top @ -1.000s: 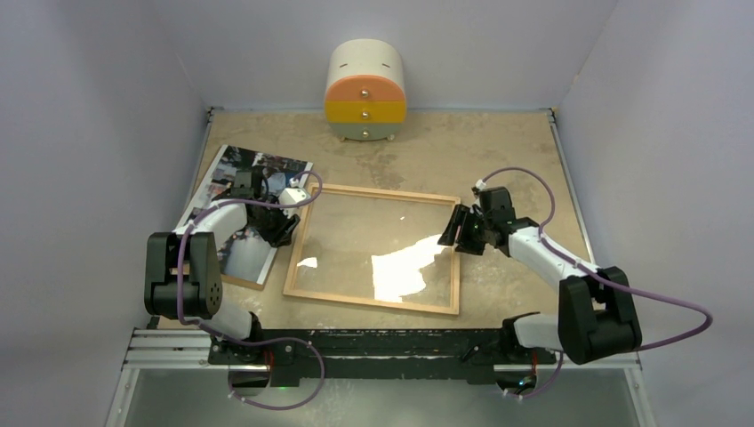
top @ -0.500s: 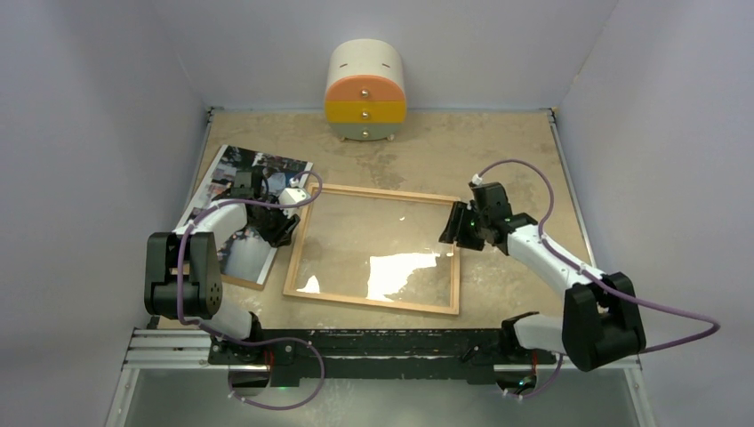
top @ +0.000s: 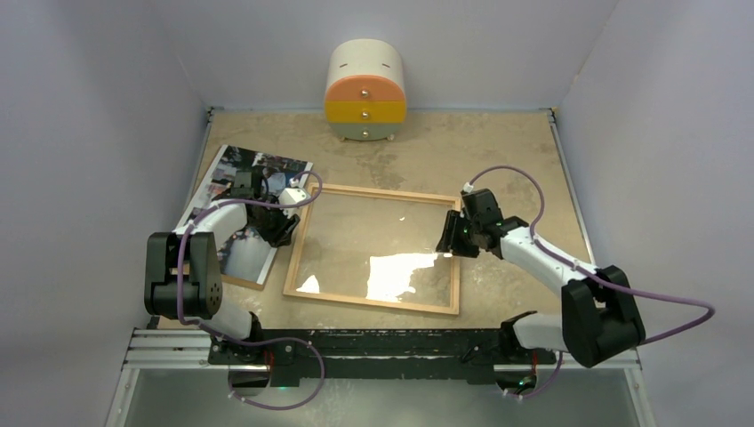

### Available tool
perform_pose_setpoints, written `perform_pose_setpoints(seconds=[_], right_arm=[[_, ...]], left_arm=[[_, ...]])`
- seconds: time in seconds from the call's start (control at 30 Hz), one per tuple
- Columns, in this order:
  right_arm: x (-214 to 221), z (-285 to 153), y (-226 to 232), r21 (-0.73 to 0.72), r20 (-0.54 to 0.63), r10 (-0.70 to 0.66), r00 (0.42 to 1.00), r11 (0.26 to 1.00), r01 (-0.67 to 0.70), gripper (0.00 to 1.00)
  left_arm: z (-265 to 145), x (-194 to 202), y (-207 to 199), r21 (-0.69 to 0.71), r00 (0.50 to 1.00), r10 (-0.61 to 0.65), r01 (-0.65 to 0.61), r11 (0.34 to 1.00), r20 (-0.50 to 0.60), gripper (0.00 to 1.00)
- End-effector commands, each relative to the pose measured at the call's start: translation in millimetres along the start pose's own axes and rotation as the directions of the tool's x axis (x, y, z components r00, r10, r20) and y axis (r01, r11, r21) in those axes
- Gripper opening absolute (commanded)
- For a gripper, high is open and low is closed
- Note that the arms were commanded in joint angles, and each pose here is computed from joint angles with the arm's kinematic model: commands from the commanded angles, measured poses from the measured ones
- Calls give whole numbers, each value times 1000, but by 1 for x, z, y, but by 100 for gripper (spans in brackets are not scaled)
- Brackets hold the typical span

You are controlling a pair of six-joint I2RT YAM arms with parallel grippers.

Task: Put the photo into the frame
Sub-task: Place the photo frame item in the photo frame.

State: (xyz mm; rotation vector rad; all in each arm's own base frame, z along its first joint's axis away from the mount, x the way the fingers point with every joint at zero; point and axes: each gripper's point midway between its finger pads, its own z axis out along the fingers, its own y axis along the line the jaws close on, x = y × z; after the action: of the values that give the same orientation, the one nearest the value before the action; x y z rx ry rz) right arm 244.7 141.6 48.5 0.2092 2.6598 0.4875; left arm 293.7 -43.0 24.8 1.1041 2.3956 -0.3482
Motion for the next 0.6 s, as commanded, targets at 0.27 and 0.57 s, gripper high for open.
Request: perform_pose_setpoints(seconds=[0.27,0.57], right_arm=[[22,10,-13,53,-73,6,997,999,-2,51],[21,12,-19,99,-93,-19,995,995,28,52]], left_arm=[[-3,-11,1,-4,999,34,-34,999,38,42],[-3,-18,3,3,998,22,-22,1000,60,42]])
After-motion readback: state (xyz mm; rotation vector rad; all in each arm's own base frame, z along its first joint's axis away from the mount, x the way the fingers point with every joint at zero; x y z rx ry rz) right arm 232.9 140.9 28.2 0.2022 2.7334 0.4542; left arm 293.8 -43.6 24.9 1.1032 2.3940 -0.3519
